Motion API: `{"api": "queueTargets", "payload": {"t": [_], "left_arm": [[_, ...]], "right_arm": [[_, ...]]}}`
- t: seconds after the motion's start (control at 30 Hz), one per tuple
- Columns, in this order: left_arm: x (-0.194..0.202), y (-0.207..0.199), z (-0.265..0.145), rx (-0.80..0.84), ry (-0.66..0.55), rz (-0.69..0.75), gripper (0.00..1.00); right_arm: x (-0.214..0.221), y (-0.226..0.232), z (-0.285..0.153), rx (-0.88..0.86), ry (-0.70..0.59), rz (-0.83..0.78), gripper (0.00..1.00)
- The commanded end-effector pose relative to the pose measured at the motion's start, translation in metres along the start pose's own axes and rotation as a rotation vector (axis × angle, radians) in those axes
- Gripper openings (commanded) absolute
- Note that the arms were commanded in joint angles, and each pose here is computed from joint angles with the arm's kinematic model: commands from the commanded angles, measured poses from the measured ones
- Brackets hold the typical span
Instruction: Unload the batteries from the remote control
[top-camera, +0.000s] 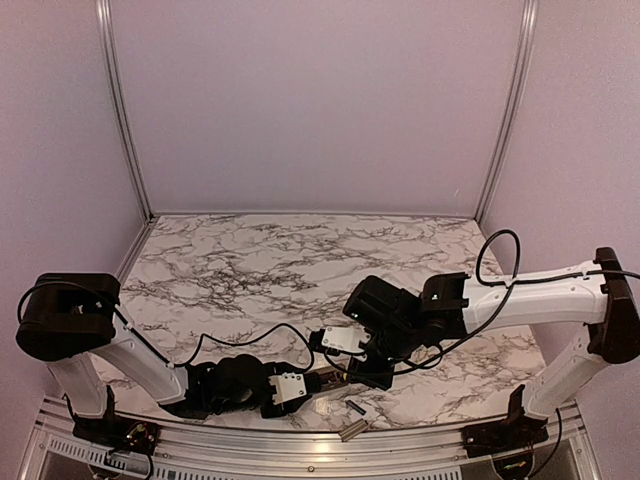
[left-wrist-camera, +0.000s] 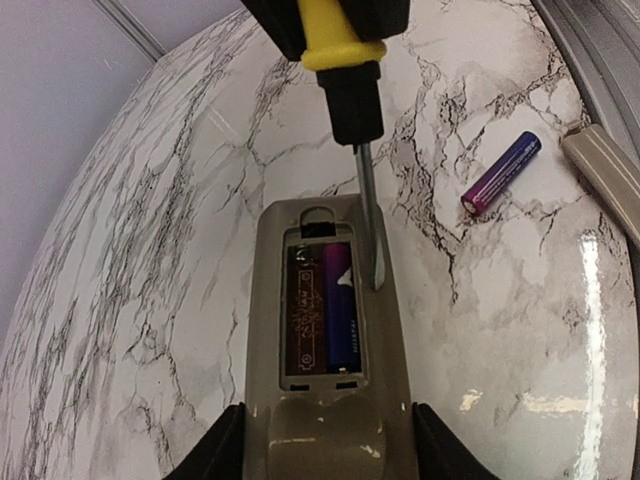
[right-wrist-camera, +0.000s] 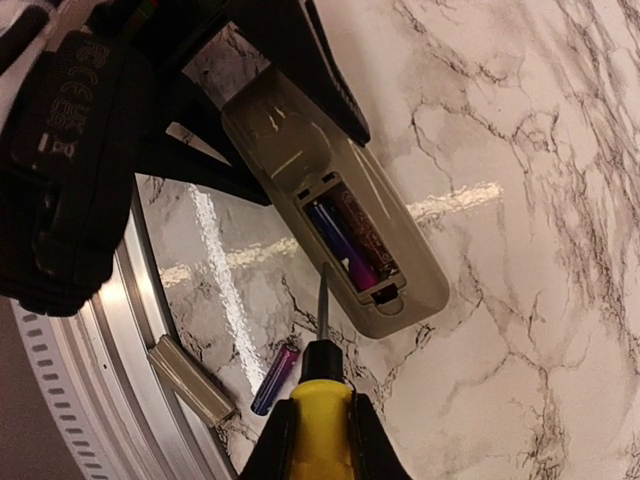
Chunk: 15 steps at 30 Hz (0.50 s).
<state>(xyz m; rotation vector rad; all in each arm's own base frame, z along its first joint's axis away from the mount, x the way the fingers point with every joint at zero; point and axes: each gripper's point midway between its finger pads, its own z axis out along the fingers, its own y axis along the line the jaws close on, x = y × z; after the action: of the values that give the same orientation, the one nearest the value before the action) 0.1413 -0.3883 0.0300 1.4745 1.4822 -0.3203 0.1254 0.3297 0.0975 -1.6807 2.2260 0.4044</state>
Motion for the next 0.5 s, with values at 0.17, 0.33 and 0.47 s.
{"api": "queueTargets", "payload": {"t": [0.17, 0.33, 0.47], "left_arm": [[0.006, -0.003, -0.002, 0.013, 0.016, 0.002, 0.0], [0.007, -0.004, -0.002, 0.017, 0.018, 0.003, 0.0], [0.005, -0.005, -0.001, 0.02, 0.014, 0.003, 0.0]], "right_arm": [[-0.014, -0.003, -0.005, 0.011, -0.04, -0.014, 0.0], [-0.025, -0.004, -0.017, 0.016, -0.087, -0.013, 0.0], [-0.025, -0.005, -0.017, 0.021, -0.087, -0.003, 0.0]]}}
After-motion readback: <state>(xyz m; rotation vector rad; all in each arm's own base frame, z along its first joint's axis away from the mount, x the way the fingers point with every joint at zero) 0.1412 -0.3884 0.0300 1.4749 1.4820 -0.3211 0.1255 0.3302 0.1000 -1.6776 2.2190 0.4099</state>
